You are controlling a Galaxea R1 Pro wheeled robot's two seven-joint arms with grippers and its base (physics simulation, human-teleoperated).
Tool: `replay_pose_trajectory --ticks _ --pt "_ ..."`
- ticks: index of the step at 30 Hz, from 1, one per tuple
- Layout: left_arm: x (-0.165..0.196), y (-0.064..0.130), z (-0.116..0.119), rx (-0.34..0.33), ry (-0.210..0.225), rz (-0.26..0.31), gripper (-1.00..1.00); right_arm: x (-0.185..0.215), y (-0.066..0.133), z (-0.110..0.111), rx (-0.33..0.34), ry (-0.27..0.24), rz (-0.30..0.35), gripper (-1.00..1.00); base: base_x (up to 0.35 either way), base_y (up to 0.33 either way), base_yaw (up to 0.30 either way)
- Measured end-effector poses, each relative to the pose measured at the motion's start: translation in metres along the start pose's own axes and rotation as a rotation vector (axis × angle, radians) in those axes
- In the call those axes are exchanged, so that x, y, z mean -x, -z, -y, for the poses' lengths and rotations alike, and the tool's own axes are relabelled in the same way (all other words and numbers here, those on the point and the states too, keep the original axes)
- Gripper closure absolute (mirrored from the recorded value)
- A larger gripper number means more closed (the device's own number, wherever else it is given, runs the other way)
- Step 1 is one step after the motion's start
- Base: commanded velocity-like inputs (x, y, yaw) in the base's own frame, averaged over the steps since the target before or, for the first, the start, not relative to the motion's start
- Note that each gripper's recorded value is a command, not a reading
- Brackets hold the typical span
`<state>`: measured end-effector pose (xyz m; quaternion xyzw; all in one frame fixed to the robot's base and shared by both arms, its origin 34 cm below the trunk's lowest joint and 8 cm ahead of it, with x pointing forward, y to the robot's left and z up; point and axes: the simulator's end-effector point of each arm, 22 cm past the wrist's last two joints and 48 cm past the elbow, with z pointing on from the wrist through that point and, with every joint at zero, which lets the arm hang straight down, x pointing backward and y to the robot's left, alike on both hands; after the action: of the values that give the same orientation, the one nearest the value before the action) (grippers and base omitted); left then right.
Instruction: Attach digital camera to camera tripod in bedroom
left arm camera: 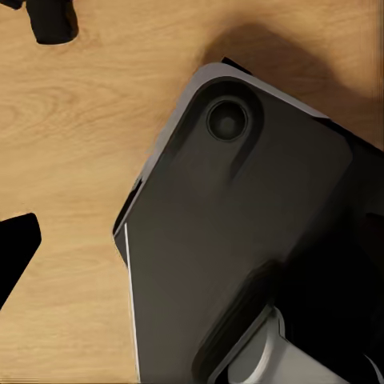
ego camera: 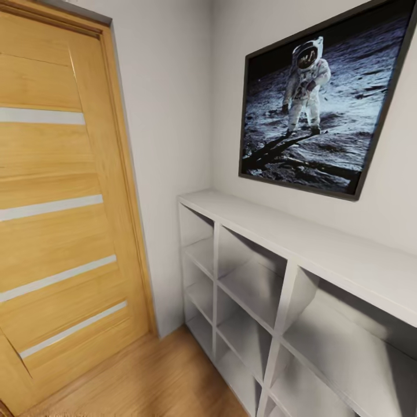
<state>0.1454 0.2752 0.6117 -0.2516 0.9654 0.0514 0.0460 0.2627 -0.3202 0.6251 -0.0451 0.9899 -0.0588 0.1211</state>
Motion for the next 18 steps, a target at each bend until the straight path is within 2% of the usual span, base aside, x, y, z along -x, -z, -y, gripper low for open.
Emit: replay_pose_trajectory --ticks 7,18 --pt "0.0001 0.0000 -0.0001 0.000 0.003 0.000 -1.00 0.0000 0.0000 0.0000 0.000 0.000 0.000 -1.00 0.013 -0.256 0.267" --pt "0.0007 -0.0001 -0.0015 0.004 0.007 0.001 -1.00 0.0003 0.0000 -0.0005 0.001 0.000 0.001 -1.00 0.001 -0.036 0.268"
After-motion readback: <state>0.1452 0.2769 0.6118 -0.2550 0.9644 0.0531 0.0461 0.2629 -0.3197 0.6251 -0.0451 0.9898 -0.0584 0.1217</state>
